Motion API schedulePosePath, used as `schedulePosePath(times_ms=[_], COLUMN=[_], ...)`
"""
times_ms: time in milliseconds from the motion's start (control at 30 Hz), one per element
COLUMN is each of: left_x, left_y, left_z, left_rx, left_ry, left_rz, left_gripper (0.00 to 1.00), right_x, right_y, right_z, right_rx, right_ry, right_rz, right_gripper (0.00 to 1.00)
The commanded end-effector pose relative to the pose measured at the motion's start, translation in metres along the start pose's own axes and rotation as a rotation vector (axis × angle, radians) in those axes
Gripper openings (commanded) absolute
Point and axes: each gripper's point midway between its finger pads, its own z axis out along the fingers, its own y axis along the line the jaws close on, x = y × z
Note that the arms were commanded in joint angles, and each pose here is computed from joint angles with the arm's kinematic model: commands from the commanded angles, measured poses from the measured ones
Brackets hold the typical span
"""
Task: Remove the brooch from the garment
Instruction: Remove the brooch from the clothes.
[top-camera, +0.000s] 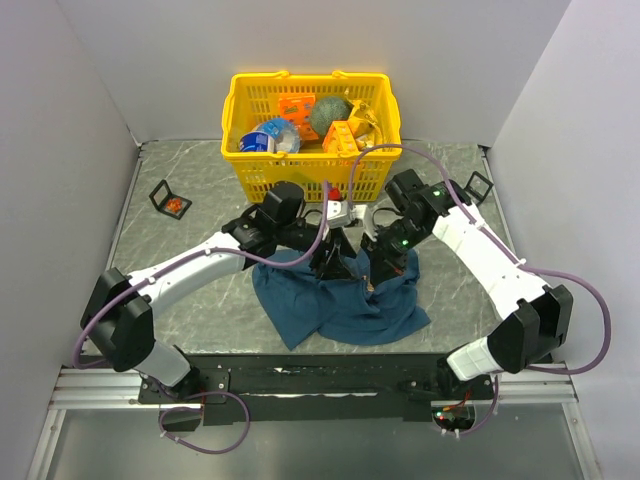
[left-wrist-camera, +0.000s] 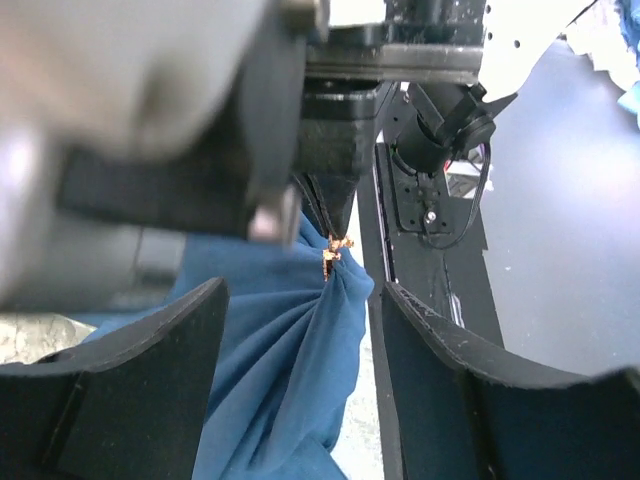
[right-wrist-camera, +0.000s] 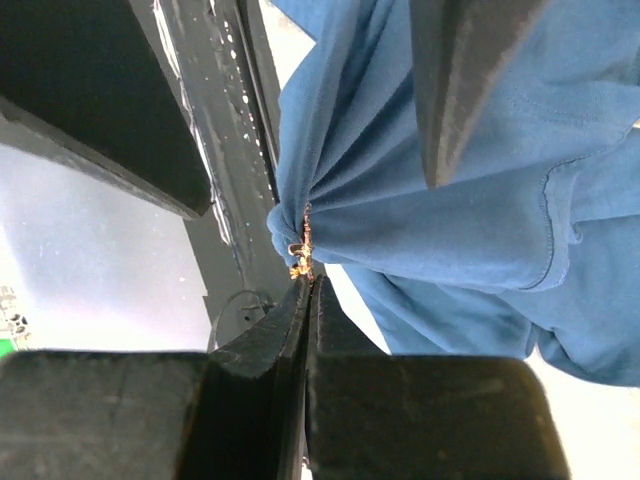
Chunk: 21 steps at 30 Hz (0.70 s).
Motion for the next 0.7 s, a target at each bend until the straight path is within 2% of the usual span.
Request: schedulePosePath(times_ms=[0,133,667], left_x=[0.004,0.005,0.025], left_y=[-0.007,-0.007,-0.01], left_z=[0.005,0.006,0.014], left_rx=[0.05,0.052,0.121], left_ry=[-0.008,-0.016,0.023], left_rz=[-0.014,-0.026,-0.054], left_gripper=[0.69,0.73,0.75], right_x=[-0.003,-0.003,-0.005], right_y=[0.026,0.028,0.035], right_z=[-0.013,-0.012,-0.019], right_rx=[-0.061,-0.074,-0.08], right_ry=[-0.062,-0.069,-0.123], right_rz=[-0.019,-0.018,-0.042], right_gripper=[0.0,0.0,0.0])
